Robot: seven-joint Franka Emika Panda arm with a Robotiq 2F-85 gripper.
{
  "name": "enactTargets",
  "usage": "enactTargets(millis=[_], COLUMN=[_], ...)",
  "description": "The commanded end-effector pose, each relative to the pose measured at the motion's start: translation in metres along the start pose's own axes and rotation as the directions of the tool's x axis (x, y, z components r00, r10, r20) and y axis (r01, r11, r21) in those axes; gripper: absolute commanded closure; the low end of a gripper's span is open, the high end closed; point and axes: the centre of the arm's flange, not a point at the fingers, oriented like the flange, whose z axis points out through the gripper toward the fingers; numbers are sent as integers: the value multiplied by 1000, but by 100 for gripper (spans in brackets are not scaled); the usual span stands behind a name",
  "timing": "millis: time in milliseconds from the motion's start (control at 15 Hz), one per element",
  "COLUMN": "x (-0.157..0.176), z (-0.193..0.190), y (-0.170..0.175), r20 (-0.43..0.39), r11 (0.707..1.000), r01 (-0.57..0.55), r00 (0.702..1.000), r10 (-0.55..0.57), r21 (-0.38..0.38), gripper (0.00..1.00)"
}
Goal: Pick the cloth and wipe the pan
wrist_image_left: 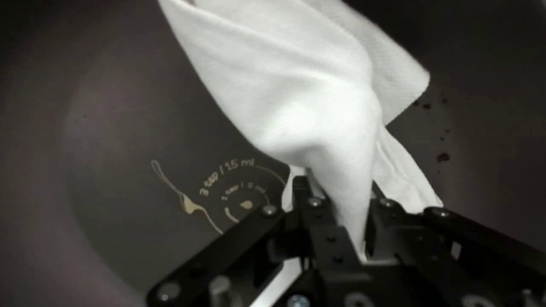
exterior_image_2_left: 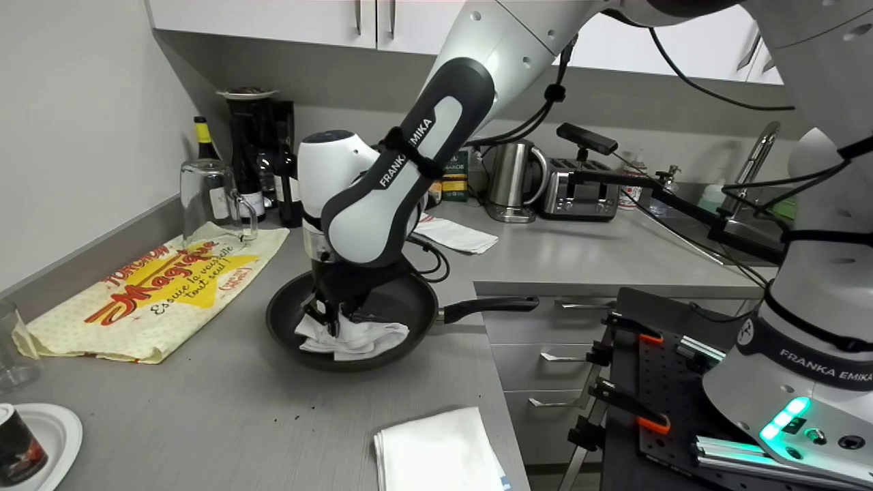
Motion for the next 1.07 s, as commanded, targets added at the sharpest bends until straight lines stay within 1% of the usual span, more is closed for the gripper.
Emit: enactTargets(millis=[0, 133, 400, 733, 1000], x=[-16, -18, -20, -18, -9], z=[33, 33, 34, 36, 30], y=[-4, -4, 2, 11, 18], r20=[156, 214, 341, 498, 587], r11=[998, 993, 980, 955, 936], r01=[-31, -59, -113, -179, -222], r00=[988, 976, 939, 866, 809], r10=[22, 37, 51, 38, 19], r21=[59, 99, 165, 238, 274], gripper=[96, 96, 96, 96, 96])
